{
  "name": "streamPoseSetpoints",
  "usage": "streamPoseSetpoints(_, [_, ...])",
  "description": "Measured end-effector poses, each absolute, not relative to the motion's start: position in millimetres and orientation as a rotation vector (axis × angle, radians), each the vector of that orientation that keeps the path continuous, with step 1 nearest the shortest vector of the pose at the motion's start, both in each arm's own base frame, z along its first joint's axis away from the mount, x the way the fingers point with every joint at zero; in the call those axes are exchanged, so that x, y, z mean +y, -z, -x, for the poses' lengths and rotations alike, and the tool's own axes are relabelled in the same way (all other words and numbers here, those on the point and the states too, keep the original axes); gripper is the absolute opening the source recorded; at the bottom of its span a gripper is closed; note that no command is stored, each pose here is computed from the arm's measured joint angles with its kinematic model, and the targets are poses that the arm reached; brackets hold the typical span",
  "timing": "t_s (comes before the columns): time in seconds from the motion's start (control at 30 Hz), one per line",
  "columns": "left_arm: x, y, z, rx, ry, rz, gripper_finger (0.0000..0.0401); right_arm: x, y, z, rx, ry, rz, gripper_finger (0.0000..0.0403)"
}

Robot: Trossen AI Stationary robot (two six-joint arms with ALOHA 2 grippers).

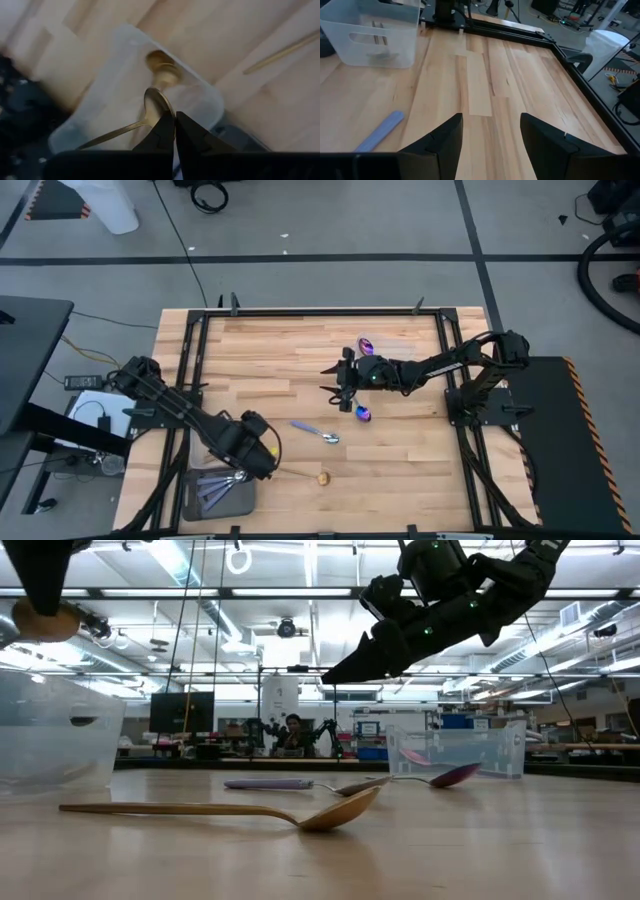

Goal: Sort silverware by color (type)
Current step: Put the gold spoon into the bottom transparent bin

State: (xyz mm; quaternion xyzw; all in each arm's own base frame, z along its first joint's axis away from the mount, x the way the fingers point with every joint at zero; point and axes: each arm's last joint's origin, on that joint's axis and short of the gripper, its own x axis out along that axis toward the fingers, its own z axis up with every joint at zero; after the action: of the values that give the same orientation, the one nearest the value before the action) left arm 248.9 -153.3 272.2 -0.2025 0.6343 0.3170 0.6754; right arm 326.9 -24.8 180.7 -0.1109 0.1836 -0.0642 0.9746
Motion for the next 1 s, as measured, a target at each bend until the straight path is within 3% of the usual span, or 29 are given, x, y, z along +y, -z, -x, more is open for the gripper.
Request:
streamPoseSetpoints(0.47, [-166,-234,-233,1.442,-0.717,0.405,0.0011,-22,-182,-328,0.352,0.102,0.214,0.0208])
streamPoseSetpoints(1.0, [-152,-190,-239,1.446,-0.677,0.515,0.0012,-13,-181,-328,0.361,0.056,0.184,0.0208])
